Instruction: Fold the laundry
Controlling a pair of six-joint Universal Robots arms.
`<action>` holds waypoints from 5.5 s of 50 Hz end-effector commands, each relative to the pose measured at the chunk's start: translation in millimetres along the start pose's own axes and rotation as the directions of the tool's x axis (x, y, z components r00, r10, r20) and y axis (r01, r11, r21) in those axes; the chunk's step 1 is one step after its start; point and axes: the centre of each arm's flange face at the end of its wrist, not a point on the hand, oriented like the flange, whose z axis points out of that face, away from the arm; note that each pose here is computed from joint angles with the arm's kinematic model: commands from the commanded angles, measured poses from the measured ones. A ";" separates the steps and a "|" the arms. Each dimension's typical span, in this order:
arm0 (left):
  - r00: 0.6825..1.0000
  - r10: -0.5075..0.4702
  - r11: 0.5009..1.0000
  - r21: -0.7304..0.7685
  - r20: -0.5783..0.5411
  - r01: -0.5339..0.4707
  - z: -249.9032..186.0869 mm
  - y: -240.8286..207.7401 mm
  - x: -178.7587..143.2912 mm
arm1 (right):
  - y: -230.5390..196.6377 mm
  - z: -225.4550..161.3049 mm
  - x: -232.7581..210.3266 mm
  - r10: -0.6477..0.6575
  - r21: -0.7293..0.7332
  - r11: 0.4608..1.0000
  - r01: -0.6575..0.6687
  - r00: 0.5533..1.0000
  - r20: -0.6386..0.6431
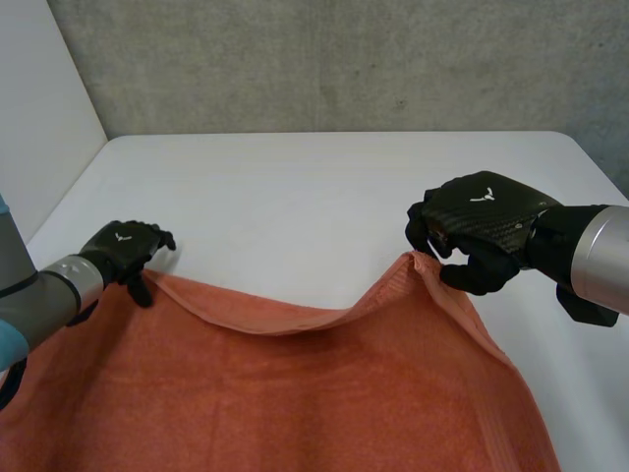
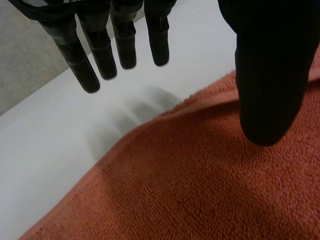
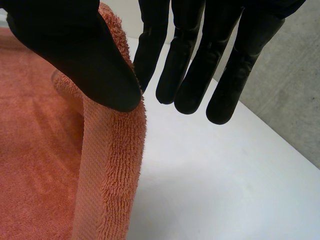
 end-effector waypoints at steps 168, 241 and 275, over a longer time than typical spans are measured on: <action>0.937 0.009 0.701 0.666 0.349 -0.254 -212.3 -210.0 49.6 | 46.1 229.8 -31.9 0.381 0.150 0.893 -0.425 0.889 0.252; 0.788 -0.025 0.542 0.671 0.615 -0.506 -55.1 -239.3 -9.2 | -95.0 86.7 96.8 -0.052 0.407 0.765 0.499 0.678 -0.733; 0.938 0.205 0.958 0.138 0.279 -0.250 -14.1 -16.8 44.4 | 130.4 119.9 86.3 0.309 -0.023 0.935 -0.354 0.843 -0.441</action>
